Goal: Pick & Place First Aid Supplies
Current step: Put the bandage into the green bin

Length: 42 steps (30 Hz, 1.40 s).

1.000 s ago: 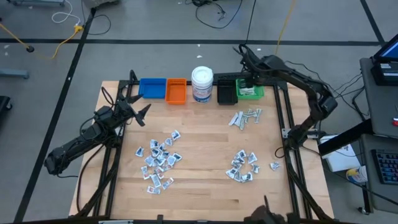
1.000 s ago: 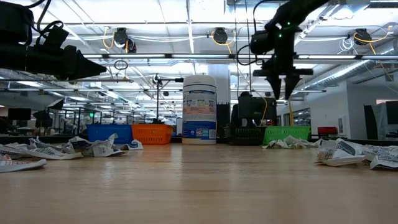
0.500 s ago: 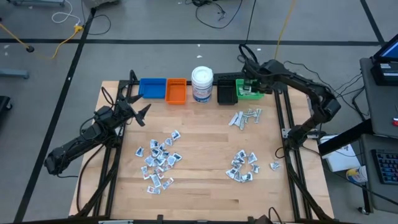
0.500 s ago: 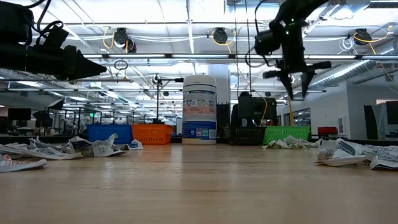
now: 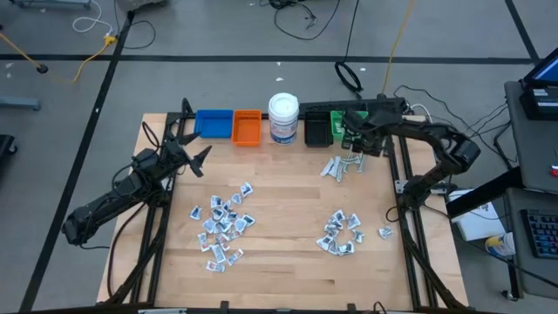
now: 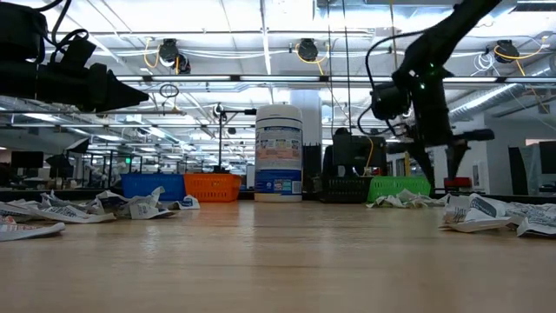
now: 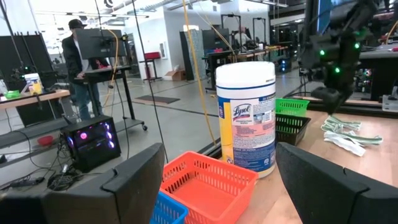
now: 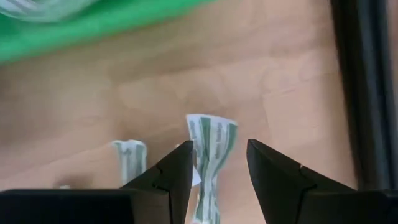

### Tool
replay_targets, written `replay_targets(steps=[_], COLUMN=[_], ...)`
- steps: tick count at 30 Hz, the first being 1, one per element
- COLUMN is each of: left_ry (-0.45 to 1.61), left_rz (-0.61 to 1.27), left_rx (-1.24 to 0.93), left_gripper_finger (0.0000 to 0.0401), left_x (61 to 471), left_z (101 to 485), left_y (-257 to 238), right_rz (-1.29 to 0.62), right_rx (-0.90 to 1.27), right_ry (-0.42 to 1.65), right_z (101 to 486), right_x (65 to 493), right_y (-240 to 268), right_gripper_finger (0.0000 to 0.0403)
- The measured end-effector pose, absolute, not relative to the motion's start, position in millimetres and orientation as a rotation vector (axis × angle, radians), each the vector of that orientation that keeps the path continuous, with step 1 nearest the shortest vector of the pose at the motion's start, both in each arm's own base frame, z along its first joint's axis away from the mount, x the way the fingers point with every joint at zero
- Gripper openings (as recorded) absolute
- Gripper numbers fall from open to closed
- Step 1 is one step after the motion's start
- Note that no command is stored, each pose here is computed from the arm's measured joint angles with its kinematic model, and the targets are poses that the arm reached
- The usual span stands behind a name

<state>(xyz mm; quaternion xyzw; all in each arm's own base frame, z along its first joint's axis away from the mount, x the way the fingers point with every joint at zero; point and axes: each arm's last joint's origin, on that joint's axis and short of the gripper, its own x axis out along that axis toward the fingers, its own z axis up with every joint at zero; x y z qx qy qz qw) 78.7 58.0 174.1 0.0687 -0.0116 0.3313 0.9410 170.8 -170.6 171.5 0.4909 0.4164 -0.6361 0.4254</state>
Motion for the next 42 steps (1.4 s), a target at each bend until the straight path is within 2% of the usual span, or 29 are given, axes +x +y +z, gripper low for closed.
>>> replay_targets(steps=[10,14,20,29,36,42], left_ry=[-0.024,-0.024,-0.023,-0.023,-0.024,-0.023], left_rz=[0.676,0.676,0.676,0.676,0.676,0.676], left_rx=[0.140,0.140,0.140,0.140,0.140,0.140], left_gripper_finger=[0.0310,0.0310,0.0310,0.0310,0.0310,0.0310], left_x=[79,79,79,79,79,79], left_z=[174,174,174,174,174,174], left_y=[58,58,58,58,58,58], right_rz=[-1.572,-1.557,-1.534,-1.434,-1.118,-0.847], right_rx=[1.276,1.269,1.256,1.230,1.195,1.112], right_ry=[0.944,0.929,0.934,0.897,0.866,0.905], right_z=[141,138,139,171,202,212], right_x=[164,164,165,154,147,146], right_y=[-165,-165,-164,-152,-138,-131], right_gripper_finger=[0.0135,0.0101,0.0011,0.0003,0.0001,0.0001])
